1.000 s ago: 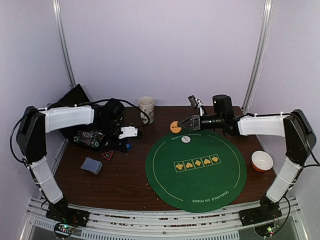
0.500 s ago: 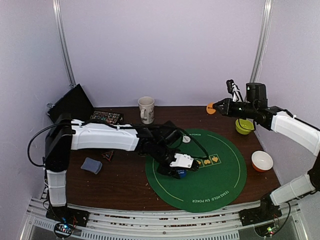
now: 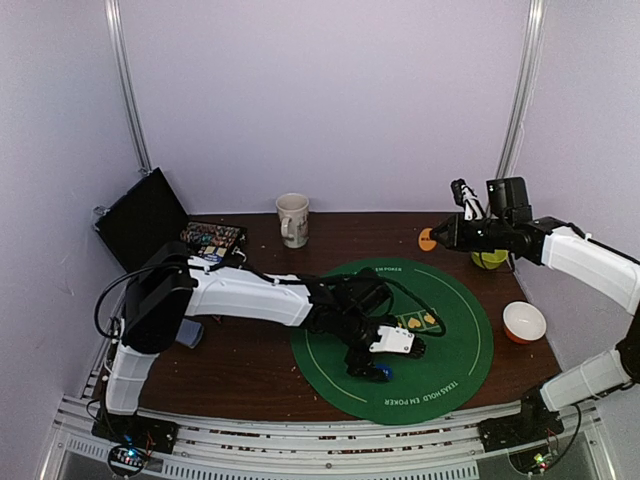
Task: Distribute texas hold em gaming equipment
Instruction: Place the small blind button on the poker table mat, then pass from the right arm to the left
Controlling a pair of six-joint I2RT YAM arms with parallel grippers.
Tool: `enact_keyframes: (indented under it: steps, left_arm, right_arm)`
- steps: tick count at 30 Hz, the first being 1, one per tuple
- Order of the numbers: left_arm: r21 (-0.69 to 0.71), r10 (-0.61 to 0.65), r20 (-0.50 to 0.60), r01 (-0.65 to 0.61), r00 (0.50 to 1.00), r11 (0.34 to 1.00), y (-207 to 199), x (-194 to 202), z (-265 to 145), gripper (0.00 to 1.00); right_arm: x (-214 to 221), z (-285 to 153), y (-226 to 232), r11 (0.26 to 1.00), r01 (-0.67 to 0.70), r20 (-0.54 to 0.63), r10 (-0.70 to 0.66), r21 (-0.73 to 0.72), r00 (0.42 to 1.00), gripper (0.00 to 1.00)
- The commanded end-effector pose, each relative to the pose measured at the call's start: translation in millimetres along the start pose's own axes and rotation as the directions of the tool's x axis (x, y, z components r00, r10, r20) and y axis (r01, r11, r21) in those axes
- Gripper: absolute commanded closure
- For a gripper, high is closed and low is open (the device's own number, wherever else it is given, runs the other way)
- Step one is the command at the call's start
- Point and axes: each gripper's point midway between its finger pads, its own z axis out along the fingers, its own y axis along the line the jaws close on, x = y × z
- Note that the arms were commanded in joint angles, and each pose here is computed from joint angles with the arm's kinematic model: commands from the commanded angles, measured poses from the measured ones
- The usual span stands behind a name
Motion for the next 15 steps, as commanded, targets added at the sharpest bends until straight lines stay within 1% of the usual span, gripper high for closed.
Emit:
enact_keyframes:
  steps: [1,3,5,7,9,10,12,13,15]
  left_arm:
    - [-0.169,-0.048,0.278,0.098,0.959,0.981,45,-59,-82,0.1]
    - [-0.144,-0.123,0.388,0.191,0.913,0.971,54,-60,-117,0.12]
    - [-0.112,-0.222,0.473,0.308,0.853,0.945,68,-48,-152,0.16]
    - [-0.095,-0.32,0.528,0.429,0.787,0.898,83,-32,-180,0.2]
    - [-0.06,-0.393,0.562,0.509,0.728,0.859,90,-21,-199,0.22]
    - [-0.05,-0.405,0.57,0.522,0.715,0.851,90,-16,-205,0.22]
    - [-0.059,-0.393,0.578,0.517,0.715,0.854,85,-13,-211,0.21]
    - [-0.067,-0.381,0.581,0.508,0.72,0.859,82,-13,-214,0.2]
    - [-0.074,-0.359,0.59,0.491,0.724,0.868,73,-11,-217,0.19]
  right_arm:
    - [-2,3,3,0.999,0.039,-0.028,-0.039,0.018,0.999,1.0]
    - [-1,3,15,0.997,0.071,-0.03,-0.071,-0.026,0.997,1.0]
    - [3,5,35,0.987,0.113,-0.04,-0.119,-0.116,0.992,1.0]
    - [14,8,62,0.96,0.175,-0.063,-0.193,-0.218,0.979,1.0]
    - [35,13,98,0.91,0.271,-0.088,-0.312,-0.314,0.946,1.0]
    - [46,15,117,0.873,0.308,-0.095,-0.367,-0.378,0.925,1.0]
    - [66,14,154,0.792,0.336,-0.092,-0.439,-0.51,0.894,1.0]
    - [72,15,165,0.767,0.336,-0.087,-0.452,-0.547,0.888,1.0]
    - [76,19,176,0.746,0.345,-0.073,-0.464,-0.569,0.883,1.0]
